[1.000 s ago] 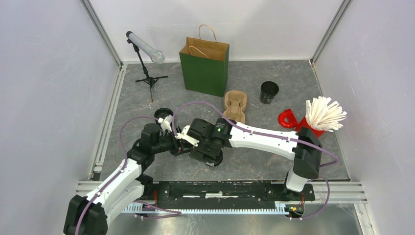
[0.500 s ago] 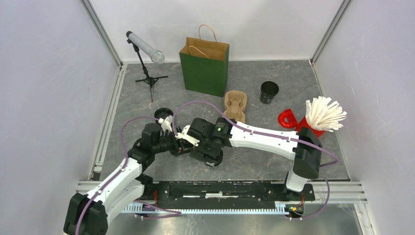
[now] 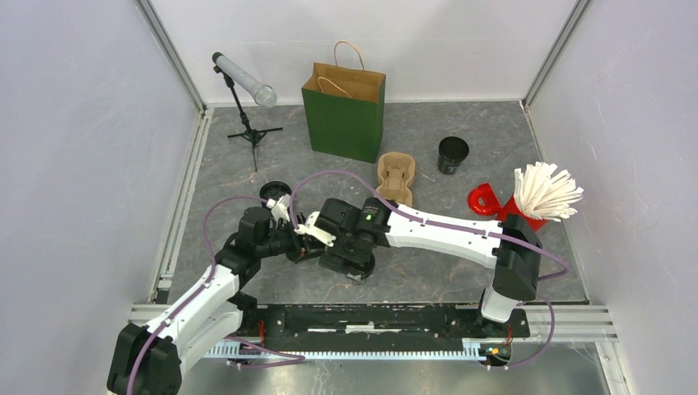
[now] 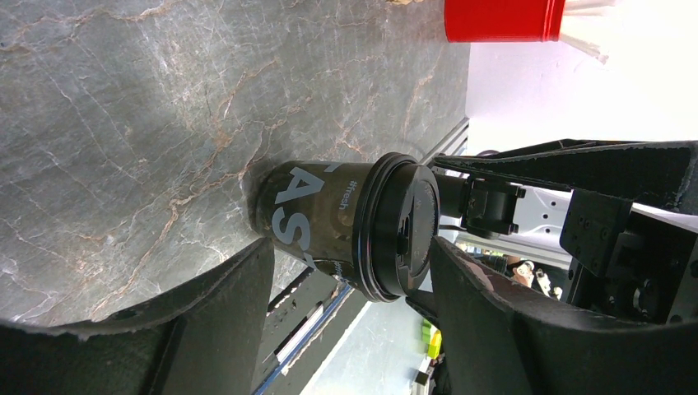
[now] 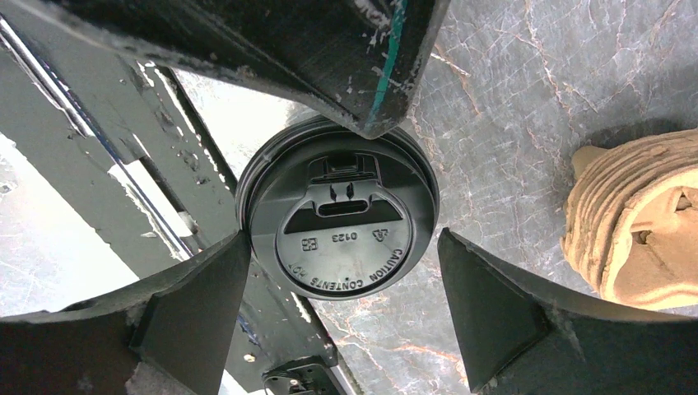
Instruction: Pack the takeout coffee
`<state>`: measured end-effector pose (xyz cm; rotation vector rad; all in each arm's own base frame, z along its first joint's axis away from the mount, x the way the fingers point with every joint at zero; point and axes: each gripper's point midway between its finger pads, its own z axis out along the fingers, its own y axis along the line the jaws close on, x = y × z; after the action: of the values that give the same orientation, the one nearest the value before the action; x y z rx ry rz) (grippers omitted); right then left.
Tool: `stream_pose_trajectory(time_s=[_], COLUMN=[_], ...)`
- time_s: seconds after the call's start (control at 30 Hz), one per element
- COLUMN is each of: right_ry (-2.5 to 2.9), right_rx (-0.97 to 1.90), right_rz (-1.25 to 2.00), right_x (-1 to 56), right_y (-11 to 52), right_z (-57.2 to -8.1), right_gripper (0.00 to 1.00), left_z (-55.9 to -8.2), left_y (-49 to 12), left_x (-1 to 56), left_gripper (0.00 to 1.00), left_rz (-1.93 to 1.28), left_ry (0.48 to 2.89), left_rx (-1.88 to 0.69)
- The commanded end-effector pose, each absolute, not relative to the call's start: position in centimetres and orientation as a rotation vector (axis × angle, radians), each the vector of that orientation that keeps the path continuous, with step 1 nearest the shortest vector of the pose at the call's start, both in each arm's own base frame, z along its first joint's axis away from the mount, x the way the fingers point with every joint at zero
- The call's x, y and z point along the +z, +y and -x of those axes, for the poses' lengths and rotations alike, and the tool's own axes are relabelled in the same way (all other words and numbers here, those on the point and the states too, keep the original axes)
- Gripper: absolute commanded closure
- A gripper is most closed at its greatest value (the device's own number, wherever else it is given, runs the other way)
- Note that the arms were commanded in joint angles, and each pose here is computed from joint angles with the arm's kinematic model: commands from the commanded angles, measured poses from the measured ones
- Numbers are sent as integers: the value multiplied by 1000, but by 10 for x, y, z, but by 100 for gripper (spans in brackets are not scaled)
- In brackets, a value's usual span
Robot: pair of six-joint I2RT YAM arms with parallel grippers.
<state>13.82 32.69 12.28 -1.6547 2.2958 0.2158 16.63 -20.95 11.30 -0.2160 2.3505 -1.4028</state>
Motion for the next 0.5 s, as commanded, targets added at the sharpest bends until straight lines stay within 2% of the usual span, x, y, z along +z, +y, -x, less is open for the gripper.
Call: stream_pose_trajectory(time_s=[0.0,0.37,0.47], right_ry=[2268,2217,2227], right_rx=[257,317,384], right_rz=[1648,1577,1446], right_x=[134,159,165], right_y=[335,337,336], right_z=[-140,-145,-149], right_gripper=[8,8,10], left_z=[-168,-166,-164], left_y=[-215,-216,-218], left_x=[125,126,132], left_gripper=[25,25,23], left_rz=[175,160,121], left_ry=[2306,2306,2282], left_rx=[-1452,-1462,-1491])
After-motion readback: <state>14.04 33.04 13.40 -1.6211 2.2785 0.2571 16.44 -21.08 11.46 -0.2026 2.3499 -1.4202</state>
